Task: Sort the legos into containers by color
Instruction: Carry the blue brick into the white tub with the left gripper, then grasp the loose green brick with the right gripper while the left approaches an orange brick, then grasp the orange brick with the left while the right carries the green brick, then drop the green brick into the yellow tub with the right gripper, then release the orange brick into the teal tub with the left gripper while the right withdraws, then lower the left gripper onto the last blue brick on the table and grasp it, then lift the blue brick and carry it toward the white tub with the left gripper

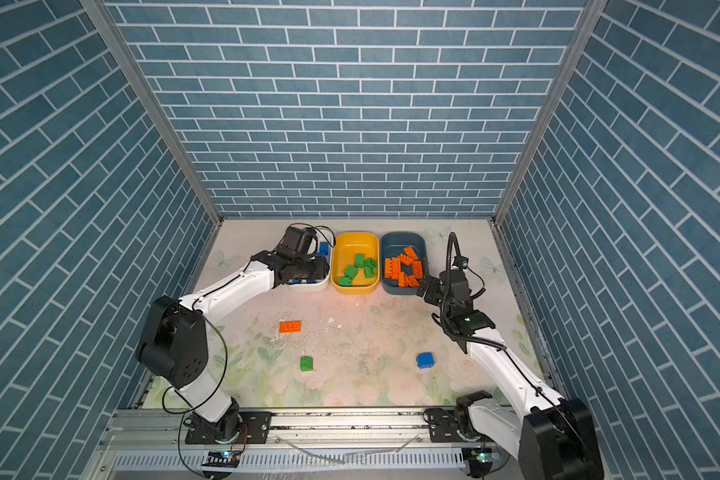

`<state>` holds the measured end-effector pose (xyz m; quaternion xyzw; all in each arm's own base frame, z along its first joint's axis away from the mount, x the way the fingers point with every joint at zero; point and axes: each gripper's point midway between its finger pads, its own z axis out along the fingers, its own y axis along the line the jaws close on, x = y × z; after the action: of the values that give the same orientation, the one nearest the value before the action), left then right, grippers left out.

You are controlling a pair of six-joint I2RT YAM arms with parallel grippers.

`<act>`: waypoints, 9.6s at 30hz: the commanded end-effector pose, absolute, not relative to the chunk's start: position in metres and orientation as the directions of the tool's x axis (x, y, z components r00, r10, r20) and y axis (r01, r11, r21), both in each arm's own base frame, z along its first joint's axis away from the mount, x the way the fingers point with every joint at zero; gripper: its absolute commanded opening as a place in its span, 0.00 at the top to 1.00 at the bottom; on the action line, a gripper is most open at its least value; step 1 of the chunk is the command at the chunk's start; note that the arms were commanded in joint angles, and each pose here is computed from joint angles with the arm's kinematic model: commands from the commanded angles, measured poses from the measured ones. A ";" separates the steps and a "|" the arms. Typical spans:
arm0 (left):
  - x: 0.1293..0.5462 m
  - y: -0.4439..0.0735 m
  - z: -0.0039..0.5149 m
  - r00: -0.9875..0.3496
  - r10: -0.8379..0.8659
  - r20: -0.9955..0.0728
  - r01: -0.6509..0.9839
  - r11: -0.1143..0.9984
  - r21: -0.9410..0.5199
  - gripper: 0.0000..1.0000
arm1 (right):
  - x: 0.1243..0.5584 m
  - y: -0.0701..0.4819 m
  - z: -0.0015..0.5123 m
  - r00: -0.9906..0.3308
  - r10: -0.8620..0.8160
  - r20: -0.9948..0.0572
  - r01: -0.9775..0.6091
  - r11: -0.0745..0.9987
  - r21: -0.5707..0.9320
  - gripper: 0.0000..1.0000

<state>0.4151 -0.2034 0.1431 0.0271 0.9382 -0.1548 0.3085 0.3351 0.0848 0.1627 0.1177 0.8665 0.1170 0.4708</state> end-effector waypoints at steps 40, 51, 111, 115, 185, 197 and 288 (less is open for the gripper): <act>0.358 -0.063 0.133 -0.756 -0.451 -0.475 -0.353 0.892 -0.284 0.03 | 0.201 0.388 0.132 -0.321 -0.522 -0.790 -0.945 0.238 0.226 0.01; 0.328 -0.034 0.120 -0.738 -0.495 -0.458 -0.423 0.869 -0.257 0.01 | 0.116 0.421 0.072 0.196 -0.689 -0.698 -0.956 -0.292 0.020 0.13; 0.283 -0.088 0.050 -0.946 -0.242 -0.217 -0.217 0.967 -0.132 0.01 | 0.400 0.316 0.132 -0.490 -0.400 -0.775 -0.617 0.787 -0.016 0.60; 0.278 -0.097 0.036 -0.968 -0.196 -0.159 -0.174 0.975 -0.139 0.01 | 0.405 0.317 0.135 -0.511 -0.397 -0.763 -0.603 0.798 -0.011 0.35; 0.489 -0.464 0.151 -0.831 -0.107 -0.546 0.269 0.782 -0.562 0.57 | 0.308 0.037 0.114 -0.568 0.447 -0.691 0.338 0.892 0.299 0.02; 0.525 -0.474 0.166 -0.737 -0.194 -0.648 0.283 0.782 -0.555 0.10 | 0.289 0.027 0.119 -0.553 0.444 -0.705 0.353 0.891 0.284 0.02; 0.268 -0.413 0.083 -0.584 0.551 -0.597 0.725 0.684 -0.078 0.75 | 0.344 0.087 0.127 -0.742 0.350 -0.572 0.094 0.899 0.428 0.01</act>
<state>0.2441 -0.4252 0.0602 0.4237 0.8623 -0.1376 0.2409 0.3262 0.0700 0.1028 0.1673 0.9191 0.1856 0.3045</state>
